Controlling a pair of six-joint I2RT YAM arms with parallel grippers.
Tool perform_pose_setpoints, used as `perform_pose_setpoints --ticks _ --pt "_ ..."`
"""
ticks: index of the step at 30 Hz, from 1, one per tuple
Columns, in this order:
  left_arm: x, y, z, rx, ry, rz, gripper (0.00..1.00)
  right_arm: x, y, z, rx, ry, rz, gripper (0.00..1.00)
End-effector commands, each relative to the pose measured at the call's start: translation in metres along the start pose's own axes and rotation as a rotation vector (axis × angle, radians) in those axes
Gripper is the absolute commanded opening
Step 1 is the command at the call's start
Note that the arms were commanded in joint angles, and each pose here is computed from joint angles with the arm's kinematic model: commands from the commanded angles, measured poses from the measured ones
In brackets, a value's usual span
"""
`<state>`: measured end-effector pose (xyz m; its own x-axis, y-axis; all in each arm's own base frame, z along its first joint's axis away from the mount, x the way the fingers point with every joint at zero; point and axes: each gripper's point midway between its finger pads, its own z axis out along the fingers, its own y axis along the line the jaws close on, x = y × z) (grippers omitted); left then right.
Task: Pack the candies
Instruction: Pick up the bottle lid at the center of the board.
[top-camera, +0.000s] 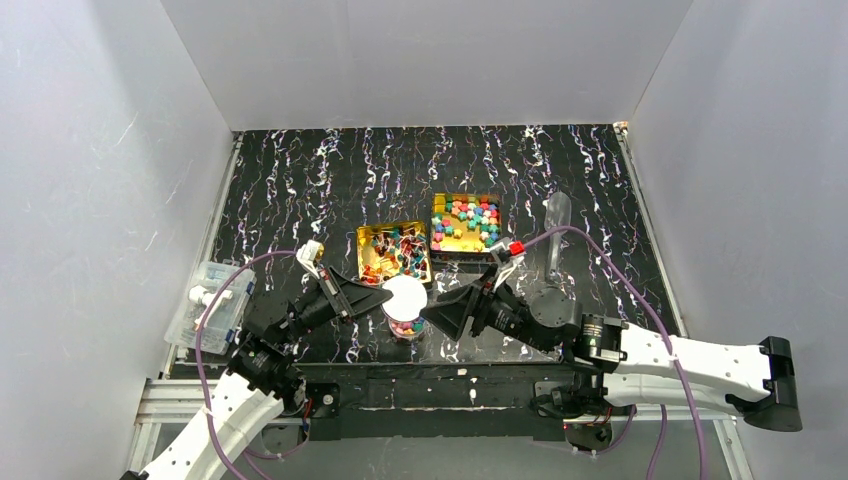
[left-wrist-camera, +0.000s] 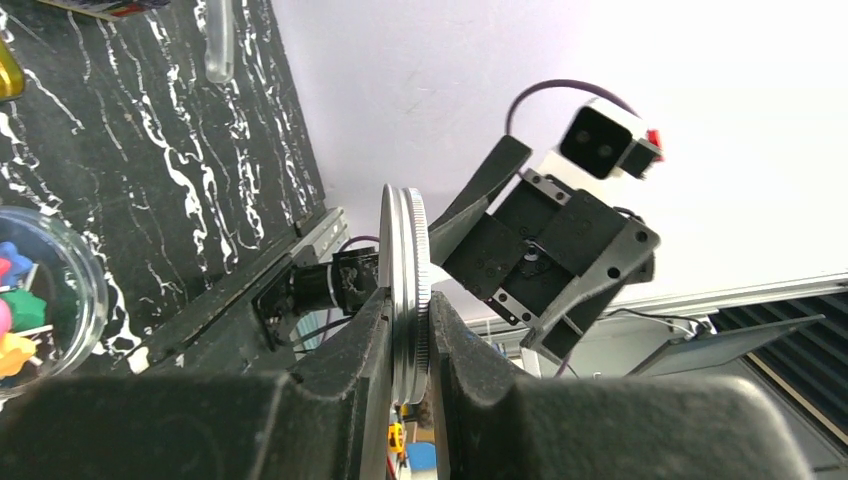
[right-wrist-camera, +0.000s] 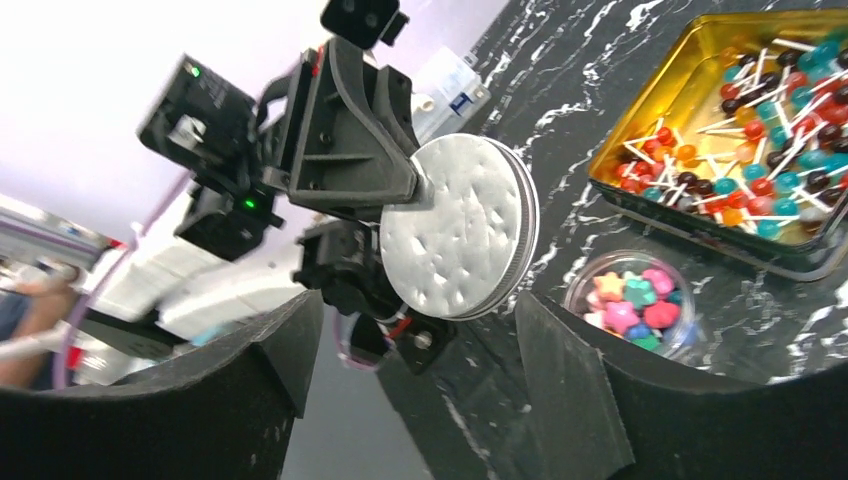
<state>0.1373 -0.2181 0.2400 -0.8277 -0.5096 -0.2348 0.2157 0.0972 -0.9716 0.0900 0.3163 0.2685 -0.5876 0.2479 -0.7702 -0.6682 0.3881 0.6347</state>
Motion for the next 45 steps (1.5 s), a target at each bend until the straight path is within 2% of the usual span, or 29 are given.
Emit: perform_pose_setpoints --ticks 1,10,24,29,36,37,39,45 --pt "0.001 -0.021 -0.003 0.094 0.011 0.01 0.0 -0.024 0.013 -0.002 -0.041 -0.114 0.216 0.76" --pt "0.003 -0.038 -0.007 0.169 0.025 -0.002 0.0 -0.019 0.015 0.006 -0.053 -0.113 0.309 0.66" --pt "0.007 -0.044 -0.009 0.209 0.044 -0.015 0.0 -0.026 0.021 0.005 -0.111 -0.156 0.376 0.4" --pt "0.007 -0.044 -0.009 0.213 0.046 -0.021 0.0 -0.024 0.022 0.005 -0.125 -0.158 0.394 0.36" --pt "0.008 -0.04 -0.008 0.207 0.048 -0.022 0.0 -0.029 0.02 0.001 -0.12 -0.18 0.4 0.2" --pt "0.008 -0.034 -0.007 0.192 0.05 -0.026 0.13 -0.029 0.018 0.0 -0.108 -0.178 0.397 0.12" --pt "0.009 -0.027 -0.006 0.18 0.046 -0.034 0.29 -0.028 0.014 0.001 -0.085 -0.175 0.381 0.08" --pt "0.01 -0.01 -0.005 0.152 0.04 -0.01 0.48 -0.022 -0.002 0.002 0.001 -0.162 0.332 0.04"
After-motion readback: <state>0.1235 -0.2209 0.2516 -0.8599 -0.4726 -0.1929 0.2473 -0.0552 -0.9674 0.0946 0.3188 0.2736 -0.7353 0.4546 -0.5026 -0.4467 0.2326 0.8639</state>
